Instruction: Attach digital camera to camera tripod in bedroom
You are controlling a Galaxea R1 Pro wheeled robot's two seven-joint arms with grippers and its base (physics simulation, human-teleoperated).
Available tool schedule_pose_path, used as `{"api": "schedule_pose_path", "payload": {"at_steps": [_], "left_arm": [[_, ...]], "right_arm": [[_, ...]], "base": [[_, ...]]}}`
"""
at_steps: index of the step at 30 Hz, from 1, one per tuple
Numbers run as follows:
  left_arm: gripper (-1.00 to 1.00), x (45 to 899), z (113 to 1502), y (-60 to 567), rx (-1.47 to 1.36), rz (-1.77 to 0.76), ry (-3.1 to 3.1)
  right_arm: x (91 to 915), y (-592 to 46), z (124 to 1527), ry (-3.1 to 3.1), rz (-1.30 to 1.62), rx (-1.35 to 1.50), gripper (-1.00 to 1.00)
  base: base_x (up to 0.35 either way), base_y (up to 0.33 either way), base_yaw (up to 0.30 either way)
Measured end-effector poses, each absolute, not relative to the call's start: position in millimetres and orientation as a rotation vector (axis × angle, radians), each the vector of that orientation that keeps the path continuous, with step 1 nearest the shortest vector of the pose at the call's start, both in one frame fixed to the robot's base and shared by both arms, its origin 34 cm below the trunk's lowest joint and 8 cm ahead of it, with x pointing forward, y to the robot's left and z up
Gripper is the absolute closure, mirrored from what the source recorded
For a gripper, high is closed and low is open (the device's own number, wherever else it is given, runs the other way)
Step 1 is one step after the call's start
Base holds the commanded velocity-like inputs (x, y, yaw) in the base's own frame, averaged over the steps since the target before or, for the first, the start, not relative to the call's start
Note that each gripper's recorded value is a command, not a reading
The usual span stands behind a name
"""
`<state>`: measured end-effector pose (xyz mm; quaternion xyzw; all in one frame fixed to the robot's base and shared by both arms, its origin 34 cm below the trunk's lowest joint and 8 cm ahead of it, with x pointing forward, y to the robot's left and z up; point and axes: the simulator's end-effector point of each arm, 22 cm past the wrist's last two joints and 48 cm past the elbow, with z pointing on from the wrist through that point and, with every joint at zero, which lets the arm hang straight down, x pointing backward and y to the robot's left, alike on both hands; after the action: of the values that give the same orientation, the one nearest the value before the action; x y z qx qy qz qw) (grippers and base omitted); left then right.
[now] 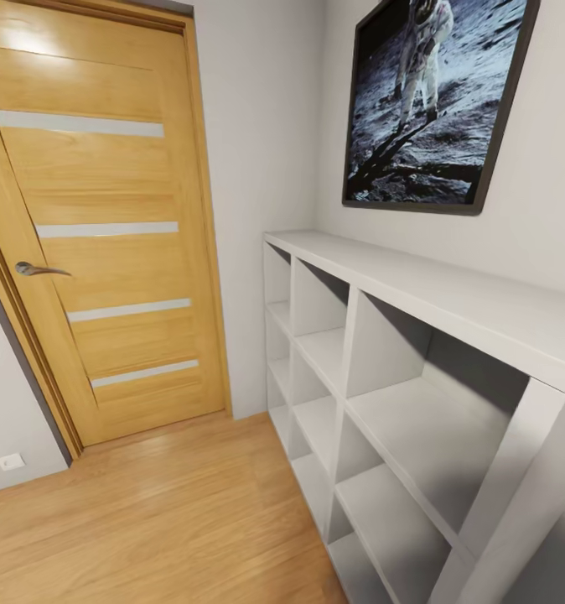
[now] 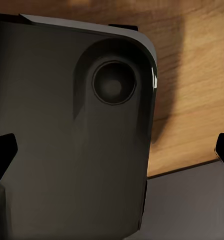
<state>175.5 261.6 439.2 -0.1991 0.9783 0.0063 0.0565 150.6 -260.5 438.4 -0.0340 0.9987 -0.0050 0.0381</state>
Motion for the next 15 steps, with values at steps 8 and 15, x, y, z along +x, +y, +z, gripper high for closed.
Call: {"api": "schedule_pose_path", "payload": {"at_steps": [8,15], "left_arm": [[-1.00,175.5,439.2,261.5,-0.605,0.019,2.968],[-1.00,175.4,439.1,261.6,-0.606,0.020,2.968]], "right_arm": [[150.7,-260.5,438.4,3.064,-0.015,-0.104,-1.00],[150.4,-260.4,438.4,3.064,-0.015,-0.105,-1.00]], "base": [[0.123,-0.080,0.000],[0.011,-0.007,0.000]]}}
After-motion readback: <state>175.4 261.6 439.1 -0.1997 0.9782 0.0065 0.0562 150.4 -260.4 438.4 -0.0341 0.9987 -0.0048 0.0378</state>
